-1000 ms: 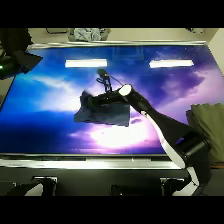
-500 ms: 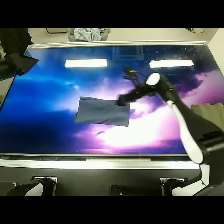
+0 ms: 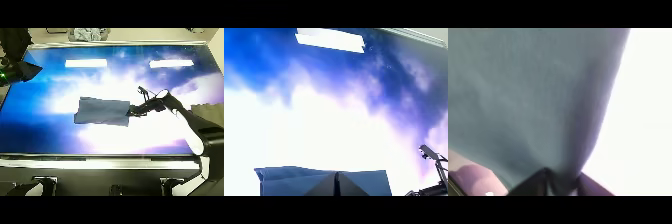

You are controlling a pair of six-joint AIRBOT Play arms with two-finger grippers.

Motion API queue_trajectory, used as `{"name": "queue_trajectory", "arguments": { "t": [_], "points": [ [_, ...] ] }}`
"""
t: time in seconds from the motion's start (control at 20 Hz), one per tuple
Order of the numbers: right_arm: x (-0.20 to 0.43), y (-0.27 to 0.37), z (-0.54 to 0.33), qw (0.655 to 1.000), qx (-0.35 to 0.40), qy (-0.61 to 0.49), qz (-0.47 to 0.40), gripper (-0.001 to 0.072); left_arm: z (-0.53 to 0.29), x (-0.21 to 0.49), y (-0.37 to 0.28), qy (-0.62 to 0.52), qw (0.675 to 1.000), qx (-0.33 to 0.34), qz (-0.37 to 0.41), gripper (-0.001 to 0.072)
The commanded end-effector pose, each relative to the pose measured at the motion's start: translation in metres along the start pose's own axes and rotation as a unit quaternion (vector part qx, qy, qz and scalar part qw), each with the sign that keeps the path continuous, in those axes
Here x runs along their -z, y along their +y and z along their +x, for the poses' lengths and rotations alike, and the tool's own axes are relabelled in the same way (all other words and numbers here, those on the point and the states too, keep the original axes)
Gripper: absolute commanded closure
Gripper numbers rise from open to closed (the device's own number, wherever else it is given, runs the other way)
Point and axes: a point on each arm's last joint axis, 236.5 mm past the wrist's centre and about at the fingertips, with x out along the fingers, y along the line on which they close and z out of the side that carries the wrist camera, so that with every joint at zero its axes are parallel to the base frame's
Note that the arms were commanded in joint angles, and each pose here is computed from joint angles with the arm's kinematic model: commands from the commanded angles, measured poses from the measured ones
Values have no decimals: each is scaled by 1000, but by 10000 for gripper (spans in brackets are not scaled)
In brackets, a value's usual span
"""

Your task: Fold the shirts.

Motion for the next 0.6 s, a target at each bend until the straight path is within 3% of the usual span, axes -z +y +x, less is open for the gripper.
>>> {"name": "queue_trajectory", "arguments": {
  "t": [0.0, 0.3, 0.55],
  "points": [
    [-16, 10, 15, 999, -30, -39, 17, 665, 0, 4, 0, 6, 1000, 1, -1, 674],
    [-67, 36, -104, 986, -45, -121, -102, 673, 1, 4, 1, 6, 1000, 0, 6, 674],
    [-74, -17, -282, 964, 76, -246, -70, 673, 3, 2, 4, 4, 1000, -2, 4, 673]
  ]
}}
